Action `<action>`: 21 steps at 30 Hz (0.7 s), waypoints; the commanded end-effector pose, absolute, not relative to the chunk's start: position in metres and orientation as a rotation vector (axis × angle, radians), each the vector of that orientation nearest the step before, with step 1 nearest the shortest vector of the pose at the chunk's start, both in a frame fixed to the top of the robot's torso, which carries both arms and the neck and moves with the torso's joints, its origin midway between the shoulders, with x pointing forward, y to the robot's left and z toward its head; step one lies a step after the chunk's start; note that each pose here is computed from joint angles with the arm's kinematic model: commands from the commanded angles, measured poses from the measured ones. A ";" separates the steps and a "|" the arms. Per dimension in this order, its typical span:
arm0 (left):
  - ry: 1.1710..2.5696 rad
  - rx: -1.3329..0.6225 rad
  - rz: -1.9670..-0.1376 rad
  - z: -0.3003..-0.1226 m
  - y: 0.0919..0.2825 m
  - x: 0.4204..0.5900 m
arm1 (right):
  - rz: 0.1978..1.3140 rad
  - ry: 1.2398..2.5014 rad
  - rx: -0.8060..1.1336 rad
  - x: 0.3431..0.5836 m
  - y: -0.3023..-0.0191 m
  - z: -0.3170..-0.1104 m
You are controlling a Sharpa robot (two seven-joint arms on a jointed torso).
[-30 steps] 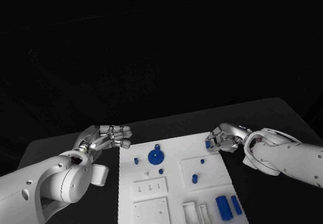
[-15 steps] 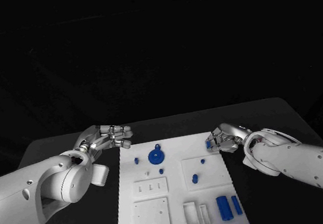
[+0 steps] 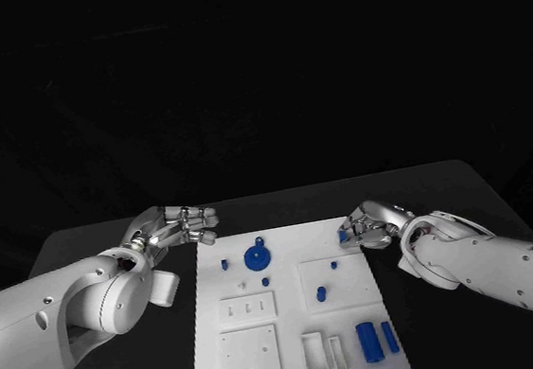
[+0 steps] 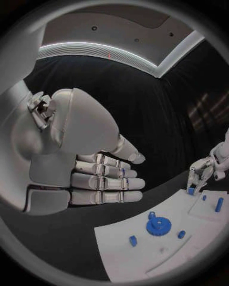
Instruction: Assemble the parts on the task board
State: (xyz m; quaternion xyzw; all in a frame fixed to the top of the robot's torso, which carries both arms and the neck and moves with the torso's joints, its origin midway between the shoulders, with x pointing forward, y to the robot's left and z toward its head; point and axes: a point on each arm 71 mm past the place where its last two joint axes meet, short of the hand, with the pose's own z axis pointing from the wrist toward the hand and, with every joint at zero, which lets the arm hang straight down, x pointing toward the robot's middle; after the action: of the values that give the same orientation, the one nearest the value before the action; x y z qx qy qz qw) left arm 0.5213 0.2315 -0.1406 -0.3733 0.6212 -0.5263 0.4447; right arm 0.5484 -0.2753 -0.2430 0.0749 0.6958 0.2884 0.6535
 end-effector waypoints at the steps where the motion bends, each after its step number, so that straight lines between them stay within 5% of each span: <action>1: 1.560 -0.906 -1.324 -0.140 0.228 0.520 | 0.650 1.543 0.176 0.548 -0.273 -0.240; 10: 1.650 -0.851 -1.293 -0.143 0.220 0.518 | 0.667 1.567 0.156 0.542 -0.259 -0.226; 21: 1.872 -0.805 -1.153 -0.156 0.196 0.521 | 0.678 1.610 0.049 0.534 -0.205 -0.189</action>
State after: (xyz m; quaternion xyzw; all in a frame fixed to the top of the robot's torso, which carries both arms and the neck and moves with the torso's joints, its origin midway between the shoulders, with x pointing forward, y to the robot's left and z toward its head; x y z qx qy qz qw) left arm 0.5223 0.2010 -0.1509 -0.3360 0.6966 -0.4843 0.4089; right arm 0.5349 -0.2109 -0.1867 0.0356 0.6834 0.3275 0.6515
